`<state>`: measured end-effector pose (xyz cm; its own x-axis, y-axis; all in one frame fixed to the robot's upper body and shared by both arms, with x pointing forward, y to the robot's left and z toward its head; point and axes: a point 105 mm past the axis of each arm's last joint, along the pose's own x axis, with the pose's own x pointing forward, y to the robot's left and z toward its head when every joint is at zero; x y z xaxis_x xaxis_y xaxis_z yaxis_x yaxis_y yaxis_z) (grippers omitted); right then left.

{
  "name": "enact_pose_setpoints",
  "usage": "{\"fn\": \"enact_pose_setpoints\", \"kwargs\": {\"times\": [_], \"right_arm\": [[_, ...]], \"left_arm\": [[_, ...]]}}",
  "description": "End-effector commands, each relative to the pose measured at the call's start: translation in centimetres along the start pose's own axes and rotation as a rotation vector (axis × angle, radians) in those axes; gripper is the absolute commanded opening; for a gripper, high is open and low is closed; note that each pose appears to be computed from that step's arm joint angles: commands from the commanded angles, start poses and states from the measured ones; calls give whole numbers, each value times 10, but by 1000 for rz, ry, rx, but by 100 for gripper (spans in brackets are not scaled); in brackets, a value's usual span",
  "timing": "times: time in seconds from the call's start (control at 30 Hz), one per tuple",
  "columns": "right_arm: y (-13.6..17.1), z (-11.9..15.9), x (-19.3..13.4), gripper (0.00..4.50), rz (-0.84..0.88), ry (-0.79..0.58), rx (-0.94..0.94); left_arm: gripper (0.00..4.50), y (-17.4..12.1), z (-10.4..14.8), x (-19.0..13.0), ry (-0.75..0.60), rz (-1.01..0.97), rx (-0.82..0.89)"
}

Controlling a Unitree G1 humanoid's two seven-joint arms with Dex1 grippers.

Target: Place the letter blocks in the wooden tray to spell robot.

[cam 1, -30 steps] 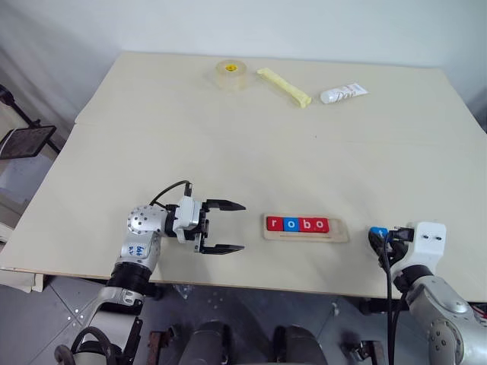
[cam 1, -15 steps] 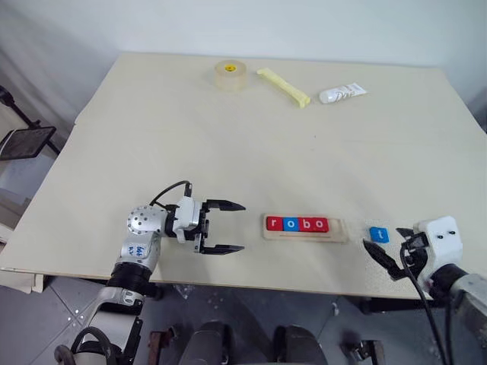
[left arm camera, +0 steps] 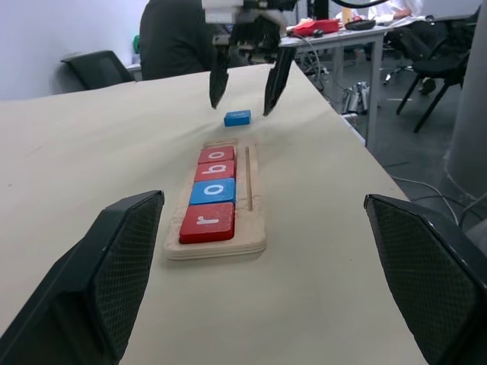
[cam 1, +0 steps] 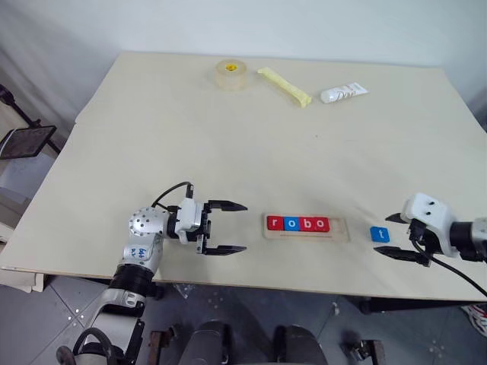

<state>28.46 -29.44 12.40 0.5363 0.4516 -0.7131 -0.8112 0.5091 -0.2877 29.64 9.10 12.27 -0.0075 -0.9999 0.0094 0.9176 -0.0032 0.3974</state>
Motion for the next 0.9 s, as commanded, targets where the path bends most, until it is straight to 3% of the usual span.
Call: {"fn": "enact_pose_setpoints", "kwargs": {"times": [0.03,0.17,0.23,0.47,0.73,0.9], "right_arm": [[-7,-5,0,446,28,37,-47],[-11,-12,4,430,63,82,-83],[-13,-12,5,383,65,77,-87],[-15,-9,4,154,75,85,-89],[-18,27,-8,145,60,82,-114],[-6,67,-4,145,115,13,-159]], "left_arm": [[450,0,7,-3,2,18,31],[450,-1,8,-7,13,38,32],[450,-2,8,-7,15,41,31],[450,-3,9,-8,19,52,28],[450,0,8,-5,15,46,26],[450,2,7,-4,13,42,28]]}}
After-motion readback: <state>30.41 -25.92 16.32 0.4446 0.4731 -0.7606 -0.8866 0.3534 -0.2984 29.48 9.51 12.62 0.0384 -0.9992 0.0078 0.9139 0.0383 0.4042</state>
